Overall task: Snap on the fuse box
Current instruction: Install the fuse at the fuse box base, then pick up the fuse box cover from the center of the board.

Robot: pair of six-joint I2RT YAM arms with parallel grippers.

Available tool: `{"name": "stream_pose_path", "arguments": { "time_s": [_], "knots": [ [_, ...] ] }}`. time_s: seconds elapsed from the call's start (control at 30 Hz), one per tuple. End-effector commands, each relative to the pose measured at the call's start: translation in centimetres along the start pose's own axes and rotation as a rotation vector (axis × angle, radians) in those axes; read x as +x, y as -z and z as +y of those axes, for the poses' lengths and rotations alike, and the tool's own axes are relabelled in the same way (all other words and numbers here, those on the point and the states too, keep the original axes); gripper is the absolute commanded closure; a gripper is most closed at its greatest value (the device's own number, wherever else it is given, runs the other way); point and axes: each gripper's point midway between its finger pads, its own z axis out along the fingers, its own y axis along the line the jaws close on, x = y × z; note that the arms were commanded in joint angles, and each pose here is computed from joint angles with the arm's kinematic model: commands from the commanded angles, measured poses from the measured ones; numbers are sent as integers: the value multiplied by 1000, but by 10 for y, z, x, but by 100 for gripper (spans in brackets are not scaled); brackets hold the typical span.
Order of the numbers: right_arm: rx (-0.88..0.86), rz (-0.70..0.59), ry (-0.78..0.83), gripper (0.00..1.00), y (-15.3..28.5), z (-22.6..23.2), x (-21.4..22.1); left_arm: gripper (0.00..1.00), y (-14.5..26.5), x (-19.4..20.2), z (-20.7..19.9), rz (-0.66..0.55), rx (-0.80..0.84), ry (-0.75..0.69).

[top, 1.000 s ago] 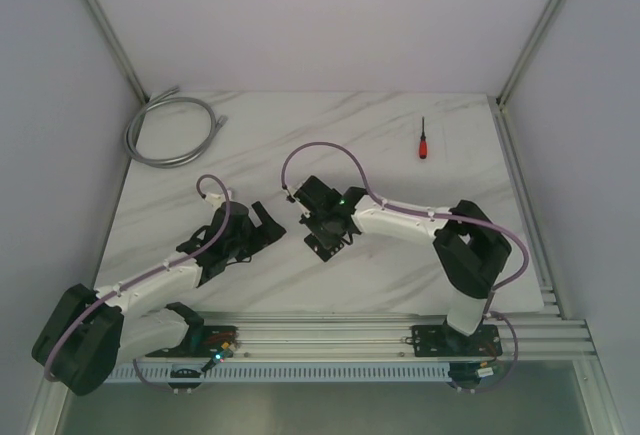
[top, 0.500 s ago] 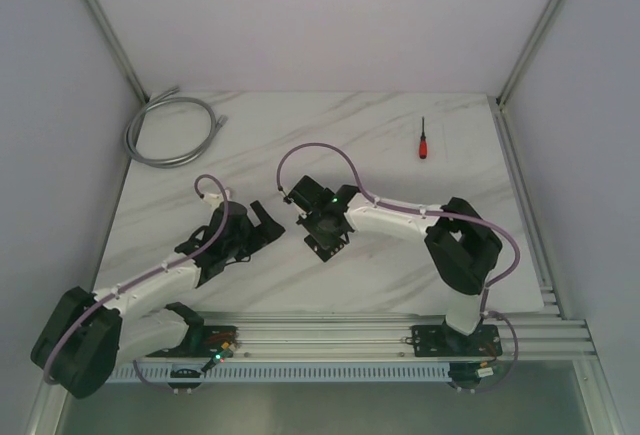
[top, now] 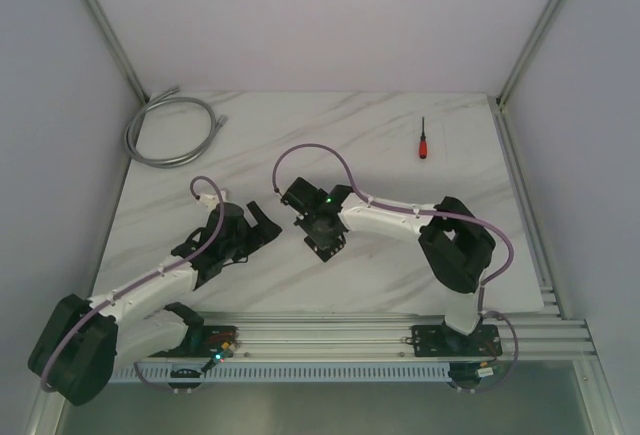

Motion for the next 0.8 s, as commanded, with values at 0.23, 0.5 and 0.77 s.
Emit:
{"name": "stream_pose_path", "arguments": {
  "time_s": [0.23, 0.5, 0.77],
  "knots": [
    [-17, 60, -78, 96, -5, 5, 22, 0, 7, -4, 2, -8, -11, -12],
    [8, -136, -201, 77, 51, -13, -15, 0, 16, -18, 1, -45, -45, -49],
    [58, -132, -332, 71, 47, -53, 11, 0, 31, -42, 15, -98, -190, -125]
  ]
}}
